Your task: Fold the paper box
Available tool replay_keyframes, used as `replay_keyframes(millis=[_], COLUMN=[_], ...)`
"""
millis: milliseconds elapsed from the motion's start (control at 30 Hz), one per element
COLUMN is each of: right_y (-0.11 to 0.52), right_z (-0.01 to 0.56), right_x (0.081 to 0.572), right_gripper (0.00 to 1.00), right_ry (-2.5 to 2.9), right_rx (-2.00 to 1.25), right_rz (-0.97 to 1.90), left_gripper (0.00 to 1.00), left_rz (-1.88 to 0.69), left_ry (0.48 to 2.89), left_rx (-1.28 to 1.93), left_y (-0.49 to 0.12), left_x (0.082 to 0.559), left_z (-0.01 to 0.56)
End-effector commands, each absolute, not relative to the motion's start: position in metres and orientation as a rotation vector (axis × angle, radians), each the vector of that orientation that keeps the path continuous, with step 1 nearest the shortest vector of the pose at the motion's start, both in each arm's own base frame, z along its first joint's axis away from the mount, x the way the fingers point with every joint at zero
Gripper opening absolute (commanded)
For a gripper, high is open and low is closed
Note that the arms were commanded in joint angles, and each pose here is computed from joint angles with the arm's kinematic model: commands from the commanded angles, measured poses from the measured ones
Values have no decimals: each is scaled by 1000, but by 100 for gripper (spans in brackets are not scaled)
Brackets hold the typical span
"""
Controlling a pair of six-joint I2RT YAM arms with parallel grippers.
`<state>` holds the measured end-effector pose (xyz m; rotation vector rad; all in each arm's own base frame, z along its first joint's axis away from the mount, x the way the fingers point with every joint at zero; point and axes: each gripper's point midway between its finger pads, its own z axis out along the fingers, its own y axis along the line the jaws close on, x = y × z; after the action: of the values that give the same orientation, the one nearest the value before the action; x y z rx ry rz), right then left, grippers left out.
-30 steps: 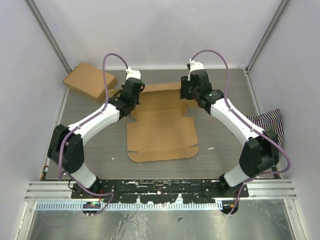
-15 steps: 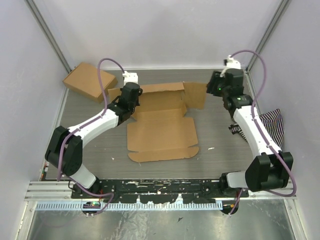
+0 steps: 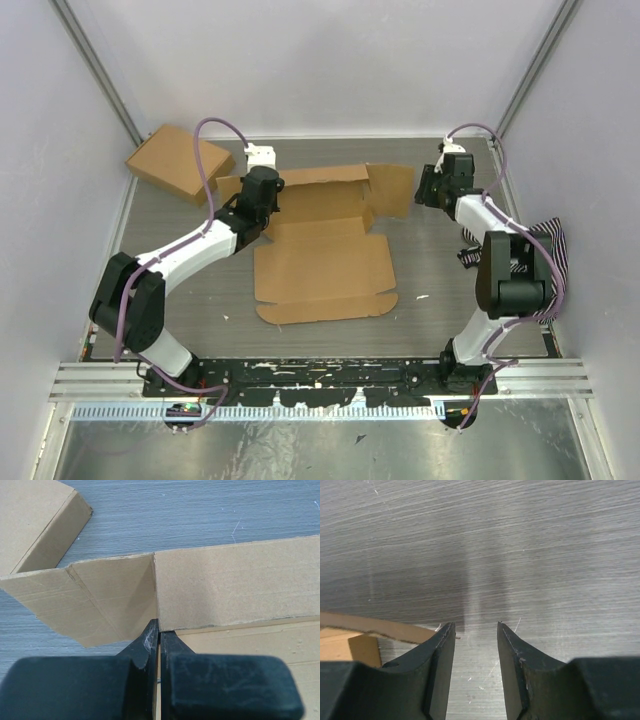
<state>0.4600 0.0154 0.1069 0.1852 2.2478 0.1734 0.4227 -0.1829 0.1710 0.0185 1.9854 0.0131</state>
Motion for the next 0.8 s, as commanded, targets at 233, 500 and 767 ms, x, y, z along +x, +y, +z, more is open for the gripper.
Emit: replay_keyframes(millis=[233, 500, 767], right_y=[38, 84, 103], right_z=[149, 154, 156], right_x=[522, 502, 453], right_gripper=[43, 42, 42], right_ry=[2030, 1976, 1954], right_rx=[-24, -282, -364], right_rz=[448, 780, 917], left_gripper=[6, 6, 6], left_rz=[0, 18, 4], left_ry=[1989, 2029, 2033], left_rx=[14, 23, 28], left_y=[-185, -187, -188], left_x=[426, 428, 426], left_z=[175, 172, 175])
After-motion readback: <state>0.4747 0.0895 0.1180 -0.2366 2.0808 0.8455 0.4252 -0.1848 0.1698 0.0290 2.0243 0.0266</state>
